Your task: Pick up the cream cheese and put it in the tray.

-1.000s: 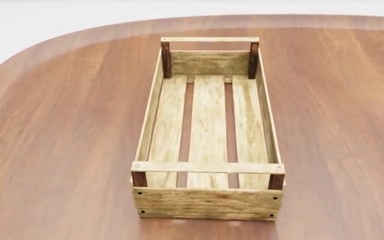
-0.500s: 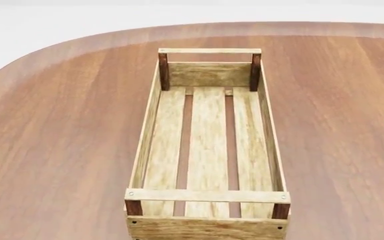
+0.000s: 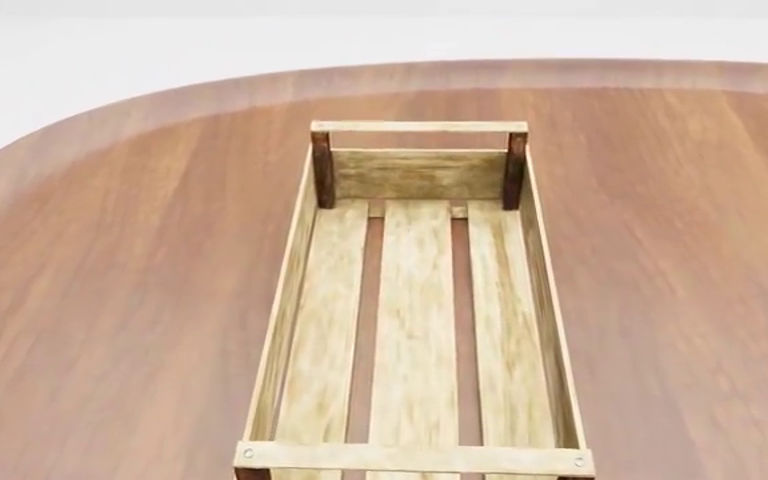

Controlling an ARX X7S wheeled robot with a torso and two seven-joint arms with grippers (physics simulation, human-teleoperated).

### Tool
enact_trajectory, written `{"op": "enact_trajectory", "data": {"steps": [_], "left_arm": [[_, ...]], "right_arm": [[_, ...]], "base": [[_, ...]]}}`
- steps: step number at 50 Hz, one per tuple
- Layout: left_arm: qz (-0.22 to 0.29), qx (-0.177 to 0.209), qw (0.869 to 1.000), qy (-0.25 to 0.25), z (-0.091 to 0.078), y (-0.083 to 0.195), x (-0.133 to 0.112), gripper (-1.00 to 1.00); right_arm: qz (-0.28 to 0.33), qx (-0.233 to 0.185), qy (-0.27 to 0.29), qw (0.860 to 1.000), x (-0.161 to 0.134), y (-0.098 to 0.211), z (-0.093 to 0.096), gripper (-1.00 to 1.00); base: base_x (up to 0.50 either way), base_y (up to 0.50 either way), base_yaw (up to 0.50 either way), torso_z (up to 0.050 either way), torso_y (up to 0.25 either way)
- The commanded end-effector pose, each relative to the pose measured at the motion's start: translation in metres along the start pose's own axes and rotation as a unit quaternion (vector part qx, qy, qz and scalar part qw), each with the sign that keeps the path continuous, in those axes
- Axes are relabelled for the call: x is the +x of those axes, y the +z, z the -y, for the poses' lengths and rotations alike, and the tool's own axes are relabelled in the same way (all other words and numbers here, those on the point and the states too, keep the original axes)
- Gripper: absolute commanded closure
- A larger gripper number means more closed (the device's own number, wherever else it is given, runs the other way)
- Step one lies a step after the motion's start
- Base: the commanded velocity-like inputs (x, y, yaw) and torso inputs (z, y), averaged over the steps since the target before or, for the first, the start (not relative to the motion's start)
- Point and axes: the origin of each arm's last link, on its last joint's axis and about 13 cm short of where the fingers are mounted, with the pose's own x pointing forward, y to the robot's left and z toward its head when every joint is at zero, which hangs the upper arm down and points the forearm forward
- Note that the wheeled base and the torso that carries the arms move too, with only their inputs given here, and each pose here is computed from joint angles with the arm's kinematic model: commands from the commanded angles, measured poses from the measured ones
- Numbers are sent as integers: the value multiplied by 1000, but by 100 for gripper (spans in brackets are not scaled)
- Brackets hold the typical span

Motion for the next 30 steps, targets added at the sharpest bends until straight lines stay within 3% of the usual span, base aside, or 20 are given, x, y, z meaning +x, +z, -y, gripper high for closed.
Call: {"op": "enact_trajectory", "data": {"steps": [1,30], "left_arm": [[0,0,1000,0,0,0,0,-100],[1,0,1000,2,0,0,0,-100]], "right_arm": [[-1,0,0,1000,0,-1,0,-100],[-3,0,-1,1000,1,0,0,-100]], "base": [[195,0,0,0,0],[200,0,0,0,0]]}}
